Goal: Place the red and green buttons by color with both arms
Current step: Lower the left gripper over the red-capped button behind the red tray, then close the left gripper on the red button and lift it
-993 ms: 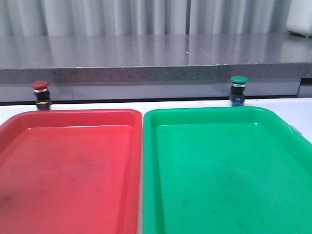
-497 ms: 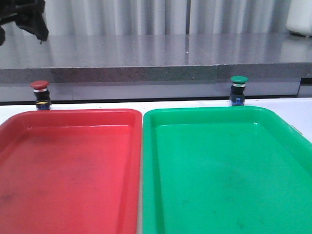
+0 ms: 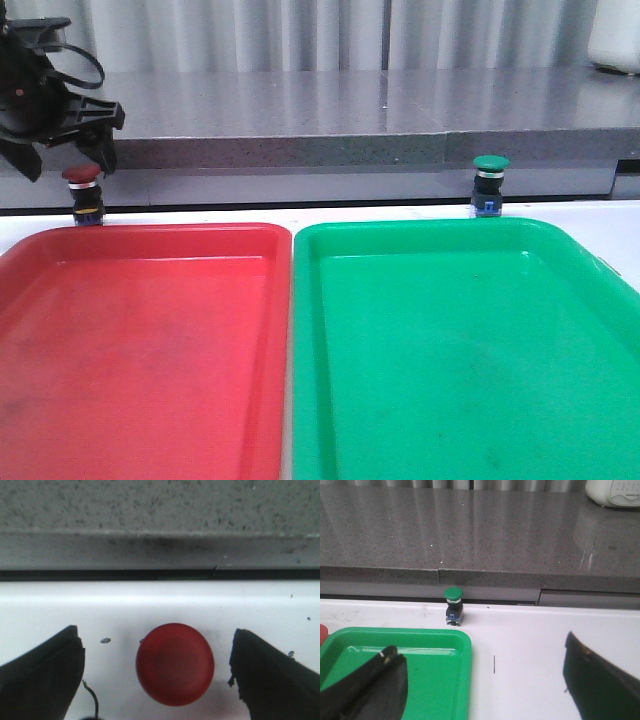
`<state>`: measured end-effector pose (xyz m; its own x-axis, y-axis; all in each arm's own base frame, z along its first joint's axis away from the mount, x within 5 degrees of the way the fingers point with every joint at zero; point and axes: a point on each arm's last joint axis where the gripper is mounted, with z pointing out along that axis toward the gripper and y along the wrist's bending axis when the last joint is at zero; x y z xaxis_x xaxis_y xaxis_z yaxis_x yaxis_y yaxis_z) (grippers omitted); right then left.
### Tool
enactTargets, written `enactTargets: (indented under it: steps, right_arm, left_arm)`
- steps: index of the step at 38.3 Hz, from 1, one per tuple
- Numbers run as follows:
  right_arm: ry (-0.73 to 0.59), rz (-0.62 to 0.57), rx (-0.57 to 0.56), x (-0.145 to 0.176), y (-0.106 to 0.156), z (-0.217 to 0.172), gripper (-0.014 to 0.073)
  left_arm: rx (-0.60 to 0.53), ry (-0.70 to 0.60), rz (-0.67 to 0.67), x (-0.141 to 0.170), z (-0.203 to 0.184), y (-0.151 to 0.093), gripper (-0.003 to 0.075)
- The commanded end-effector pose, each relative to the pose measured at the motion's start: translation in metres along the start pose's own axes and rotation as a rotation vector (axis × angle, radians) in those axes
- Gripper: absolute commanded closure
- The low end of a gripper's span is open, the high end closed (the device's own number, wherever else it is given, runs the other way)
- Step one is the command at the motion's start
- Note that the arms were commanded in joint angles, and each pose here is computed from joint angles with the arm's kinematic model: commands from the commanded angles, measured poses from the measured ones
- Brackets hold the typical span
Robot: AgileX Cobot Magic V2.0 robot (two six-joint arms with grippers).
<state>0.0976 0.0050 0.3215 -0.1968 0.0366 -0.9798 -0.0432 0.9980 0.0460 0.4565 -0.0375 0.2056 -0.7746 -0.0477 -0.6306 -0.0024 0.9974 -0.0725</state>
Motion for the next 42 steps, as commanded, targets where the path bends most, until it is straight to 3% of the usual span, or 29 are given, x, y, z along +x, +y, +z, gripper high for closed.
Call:
enactTargets:
  steps: [1,25,35,42]
  right_arm:
    - [-0.095,0.0,0.004,-0.017,0.0,-0.001,-0.0052]
    - [-0.095,0.0,0.004,-0.017,0.0,-0.001,-0.0052]
    - [-0.095,0.0,0.004,-0.017,0.0,-0.001,-0.0052]
    - [-0.095,0.0,0.004,-0.017,0.0,-0.001,-0.0052]
  left_arm:
    - [0.02,-0.113,-0.022,-0.023,-0.023,-0.003,0.0172]
    - [0.023,-0.123,-0.026,-0.026,-0.029,-0.004,0.0608]
    - [0.038,-0.177,0.013,-0.04,-0.103,-0.011,0.0626]
    - [0.09,-0.253,0.075,-0.02,-0.156,-0.035,0.0625]
